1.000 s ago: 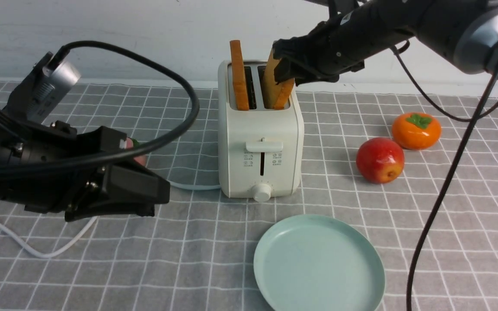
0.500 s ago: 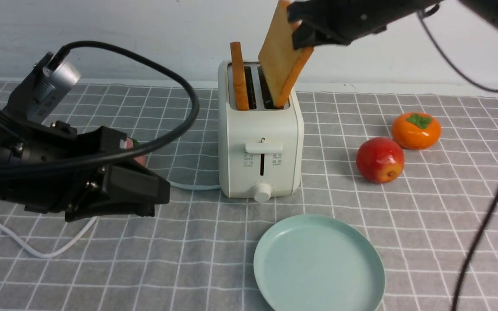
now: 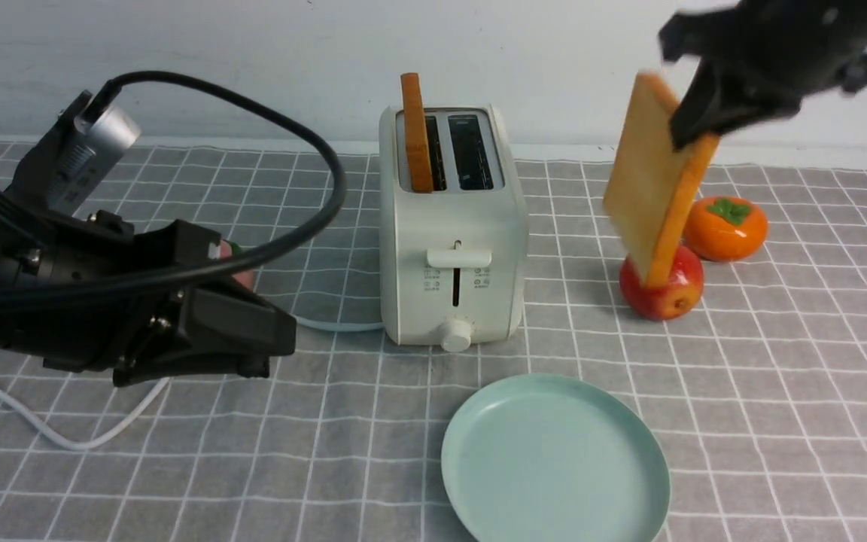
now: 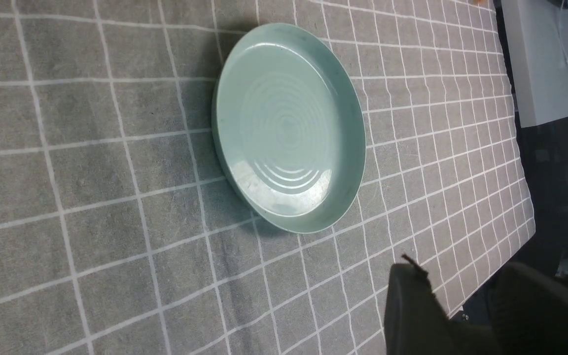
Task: Take toasted bread from bread machine on grey coffee table place on plate.
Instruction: 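Place the held slice of bread on top of the slice on the plate with the right gripper, then reach for a toast slice standing in the toaster with the left gripper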
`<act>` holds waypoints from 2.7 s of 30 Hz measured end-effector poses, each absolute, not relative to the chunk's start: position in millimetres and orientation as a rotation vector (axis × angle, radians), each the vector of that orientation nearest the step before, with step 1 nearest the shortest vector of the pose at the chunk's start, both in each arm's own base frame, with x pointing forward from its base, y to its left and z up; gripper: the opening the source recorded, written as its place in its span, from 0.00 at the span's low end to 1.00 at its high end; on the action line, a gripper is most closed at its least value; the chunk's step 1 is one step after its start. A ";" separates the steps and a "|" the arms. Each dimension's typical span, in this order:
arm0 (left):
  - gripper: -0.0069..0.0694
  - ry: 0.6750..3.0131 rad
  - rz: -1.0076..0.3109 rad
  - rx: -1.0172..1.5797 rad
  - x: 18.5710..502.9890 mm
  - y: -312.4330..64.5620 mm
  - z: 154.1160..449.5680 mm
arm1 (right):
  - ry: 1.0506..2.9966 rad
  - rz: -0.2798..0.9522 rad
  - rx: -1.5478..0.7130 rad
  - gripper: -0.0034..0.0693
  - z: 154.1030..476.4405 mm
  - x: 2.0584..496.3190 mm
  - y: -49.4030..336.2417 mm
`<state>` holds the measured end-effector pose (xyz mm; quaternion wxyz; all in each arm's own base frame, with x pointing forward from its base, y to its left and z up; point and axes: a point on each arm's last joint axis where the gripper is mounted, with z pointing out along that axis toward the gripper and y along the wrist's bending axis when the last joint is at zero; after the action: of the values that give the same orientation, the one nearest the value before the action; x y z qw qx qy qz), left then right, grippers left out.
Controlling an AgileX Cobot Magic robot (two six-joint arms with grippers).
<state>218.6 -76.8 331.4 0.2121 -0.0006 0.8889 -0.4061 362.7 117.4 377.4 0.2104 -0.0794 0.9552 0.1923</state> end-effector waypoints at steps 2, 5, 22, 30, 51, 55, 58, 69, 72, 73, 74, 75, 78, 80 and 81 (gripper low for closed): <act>0.40 2.469 -1.128 -0.002 218.6 -76.8 331.4 | 2.746 0.616 -0.236 0.13 351.3 357.3 129.7; 0.40 2.470 -1.129 -0.001 218.6 -76.8 331.4 | 2.873 0.756 -0.296 0.13 312.1 341.9 147.1; 0.40 2.471 -1.130 -0.001 218.4 -76.9 331.4 | 2.949 0.871 -0.430 0.35 242.8 311.7 160.9; 0.40 2.500 -1.177 0.024 214.0 -79.1 331.5 | 2.919 0.843 -0.530 0.67 246.0 310.0 159.0; 0.73 2.017 -1.043 0.136 268.2 -77.8 438.0 | 2.484 0.716 -0.636 0.60 389.1 230.4 105.7; 0.88 1.973 -0.941 0.195 304.3 -81.0 464.4 | 2.494 0.629 -0.535 0.55 380.1 214.0 94.2; 0.91 2.001 -0.882 0.280 325.6 -100.1 462.6 | 2.520 0.608 -0.468 0.50 365.0 204.4 89.5; 0.91 2.302 -0.544 0.068 413.0 -185.8 389.0 | 2.502 0.594 -0.441 0.38 355.3 170.8 79.3; 0.90 2.359 -0.435 -0.016 436.4 -189.4 359.7 | 2.473 0.589 -0.443 0.38 360.0 165.3 77.7; 0.89 2.370 -0.419 -0.029 442.0 -190.2 351.2 | 2.472 0.589 -0.443 0.38 360.6 164.6 77.5; 0.89 2.370 -0.418 -0.030 442.2 -189.8 351.2 | 2.469 0.589 -0.443 0.38 360.7 164.4 77.5; 0.87 2.380 -0.410 -0.038 448.5 -191.9 340.3 | 2.465 0.587 -0.443 0.38 361.2 163.2 77.0; 0.81 2.372 -0.404 -0.033 454.8 -193.6 331.7 | 2.468 0.583 -0.445 0.38 359.7 162.7 76.6; 0.76 2.366 -0.412 -0.030 455.5 -194.9 331.2 | 2.474 0.578 -0.446 0.38 358.0 162.7 76.3; 0.73 2.362 -0.413 -0.027 455.7 -195.0 331.4 | 2.477 0.577 -0.445 0.38 357.0 162.7 76.3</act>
<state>455.7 -195.0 331.4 0.3633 -0.0105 0.9177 -0.1604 162.7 76.3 357.0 0.2764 -0.1657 0.9220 0.2146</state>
